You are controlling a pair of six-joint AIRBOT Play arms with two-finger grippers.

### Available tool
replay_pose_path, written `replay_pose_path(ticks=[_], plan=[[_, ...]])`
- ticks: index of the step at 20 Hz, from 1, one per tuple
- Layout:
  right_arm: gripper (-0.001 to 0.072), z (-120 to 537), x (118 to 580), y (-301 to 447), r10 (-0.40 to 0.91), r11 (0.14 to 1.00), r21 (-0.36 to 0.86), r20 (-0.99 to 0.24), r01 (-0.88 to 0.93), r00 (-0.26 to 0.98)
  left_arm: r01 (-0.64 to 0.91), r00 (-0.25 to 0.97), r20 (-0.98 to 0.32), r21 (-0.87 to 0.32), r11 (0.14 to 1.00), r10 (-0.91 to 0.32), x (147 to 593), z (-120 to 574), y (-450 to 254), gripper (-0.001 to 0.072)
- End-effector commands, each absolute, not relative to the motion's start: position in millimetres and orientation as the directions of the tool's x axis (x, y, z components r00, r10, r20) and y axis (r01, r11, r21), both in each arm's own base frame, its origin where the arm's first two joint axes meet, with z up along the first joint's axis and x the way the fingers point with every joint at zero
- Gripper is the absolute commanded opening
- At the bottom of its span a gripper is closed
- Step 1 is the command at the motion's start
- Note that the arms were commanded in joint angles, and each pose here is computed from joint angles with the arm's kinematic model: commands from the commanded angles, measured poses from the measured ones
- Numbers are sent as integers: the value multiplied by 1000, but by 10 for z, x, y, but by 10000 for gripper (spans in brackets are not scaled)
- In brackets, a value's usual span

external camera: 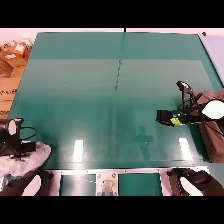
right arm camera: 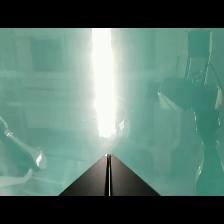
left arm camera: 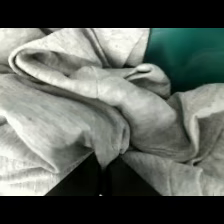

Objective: Fold the shirts.

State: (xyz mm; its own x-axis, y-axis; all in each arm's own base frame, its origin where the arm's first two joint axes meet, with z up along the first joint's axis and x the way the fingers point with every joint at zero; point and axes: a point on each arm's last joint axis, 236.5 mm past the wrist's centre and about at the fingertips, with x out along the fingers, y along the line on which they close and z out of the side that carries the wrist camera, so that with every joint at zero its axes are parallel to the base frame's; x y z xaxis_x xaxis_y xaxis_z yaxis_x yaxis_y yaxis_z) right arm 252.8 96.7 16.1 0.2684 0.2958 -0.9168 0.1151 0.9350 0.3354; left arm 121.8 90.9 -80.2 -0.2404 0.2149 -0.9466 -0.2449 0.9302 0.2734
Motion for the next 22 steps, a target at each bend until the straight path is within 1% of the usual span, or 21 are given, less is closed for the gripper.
replay_pose_path(ticks=[1,3,4,6,9,11,12,14,16,17,18,19,20,21,22], plan=[[13,161,2525,969,296,935,335,-917,115,268,-211,-120,-985,150,966,127,1627,-529,729,14],[13,161,2525,969,296,935,335,-917,115,268,-199,73,-997,-7,980,8,2177,-62,450,14],[13,161,2527,968,296,935,335,-917,115,269,-159,176,-983,-74,984,-46,2446,239,266,14],[13,161,2526,969,296,935,336,-917,115,269,-16,327,-937,-138,990,-125,2798,801,-164,14],[13,162,2527,969,296,935,336,-917,115,269,228,474,-826,-219,949,-304,3041,1425,-1052,14],[13,166,2534,975,299,934,339,-915,115,272,374,509,-738,-275,886,-443,3058,1652,-1657,14],[13,165,2532,976,299,934,339,-915,115,271,430,508,-706,-288,856,-493,3054,1701,-1911,14],[13,167,2532,980,300,933,341,-914,115,271,500,465,-685,-320,805,-561,3055,1617,-2349,16],[13,174,2529,1006,311,929,352,-911,116,270,524,390,-705,-359,772,-593,3079,1323,-2732,27],[13,173,2529,1008,313,928,353,-911,117,269,526,358,-714,-378,762,-602,3119,1135,-2907,342],[13,170,2524,1008,312,929,352,-912,117,266,511,330,-725,-401,761,-604,3165,958,-3017,630],[13,170,2522,1003,312,929,352,-912,119,265,492,304,-747,-408,769,-591,3209,777,-3050,665],[14,171,2526,988,311,927,353,-912,126,266,474,284,-771,-403,783,-570,3248,650,-2995,665],[70,173,2528,977,314,924,358,-911,136,266,455,271,-791,-396,797,-548,3286,575,-2874,665],[216,172,2540,946,312,919,362,-911,160,270,432,265,-811,-383,817,-521,3342,533,-2675,665]])
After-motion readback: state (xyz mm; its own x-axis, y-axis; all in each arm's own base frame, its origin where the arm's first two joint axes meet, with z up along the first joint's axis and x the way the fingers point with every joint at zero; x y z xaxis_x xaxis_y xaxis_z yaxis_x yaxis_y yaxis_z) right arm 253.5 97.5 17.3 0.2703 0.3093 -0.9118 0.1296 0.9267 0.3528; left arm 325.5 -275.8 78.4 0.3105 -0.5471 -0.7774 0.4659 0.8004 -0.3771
